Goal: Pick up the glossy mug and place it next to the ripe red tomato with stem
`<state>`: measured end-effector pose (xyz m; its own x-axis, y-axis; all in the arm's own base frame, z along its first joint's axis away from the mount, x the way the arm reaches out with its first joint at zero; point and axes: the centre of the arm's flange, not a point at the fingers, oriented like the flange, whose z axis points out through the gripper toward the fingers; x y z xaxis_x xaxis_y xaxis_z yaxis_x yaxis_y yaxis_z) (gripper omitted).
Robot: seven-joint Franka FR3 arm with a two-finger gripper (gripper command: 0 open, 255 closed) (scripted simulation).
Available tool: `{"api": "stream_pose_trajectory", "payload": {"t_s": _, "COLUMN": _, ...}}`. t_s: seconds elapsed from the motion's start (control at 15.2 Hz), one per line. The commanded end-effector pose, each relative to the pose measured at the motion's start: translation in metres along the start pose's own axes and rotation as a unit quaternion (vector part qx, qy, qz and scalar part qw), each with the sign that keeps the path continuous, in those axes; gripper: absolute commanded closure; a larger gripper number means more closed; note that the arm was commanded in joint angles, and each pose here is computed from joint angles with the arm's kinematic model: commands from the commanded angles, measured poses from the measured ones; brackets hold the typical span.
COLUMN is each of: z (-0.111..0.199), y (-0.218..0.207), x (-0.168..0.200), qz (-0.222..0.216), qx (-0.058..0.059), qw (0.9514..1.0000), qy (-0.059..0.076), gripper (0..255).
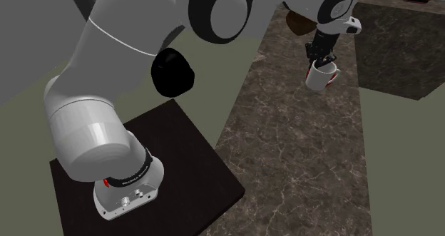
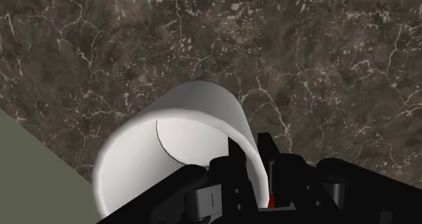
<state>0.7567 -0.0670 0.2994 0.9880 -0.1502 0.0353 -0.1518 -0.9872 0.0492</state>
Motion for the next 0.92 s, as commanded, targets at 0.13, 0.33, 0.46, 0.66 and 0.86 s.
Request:
{"api": "stream_pose_trajectory", "payload": {"t_s": 0.13, "z": 0.020, "y": -0.002, "x": 0.002, "qz": 0.000, "qx": 0.000, "qw": 1.0000, "qy": 0.000, "gripper": 255}}
{"api": "stream_pose_trajectory", "payload": {"t_s": 0.33, "z": 0.035, "y": -0.003, "x": 0.001, "qz": 0.000, "qx": 0.000, "qw": 1.0000, "qy": 0.000, "gripper": 255}}
{"api": "stream_pose_trajectory", "payload": {"t_s": 0.46, "z": 0.046, "y": -0.003, "x": 0.001, "qz": 0.000, "qx": 0.000, "qw": 1.0000, "qy": 0.000, "gripper": 255}}
{"api": "stream_pose_trajectory", "payload": {"t_s": 0.66, "z": 0.062, "y": -0.004, "x": 0.000, "qz": 0.000, "qx": 0.000, "qw": 1.0000, "qy": 0.000, "gripper": 255}}
{"api": "stream_pose_trajectory", "payload": {"t_s": 0.86, "z": 0.078, "y": -0.005, "x": 0.000, "qz": 0.000, "qx": 0.000, "qw": 1.0000, "qy": 0.000, "gripper": 255}}
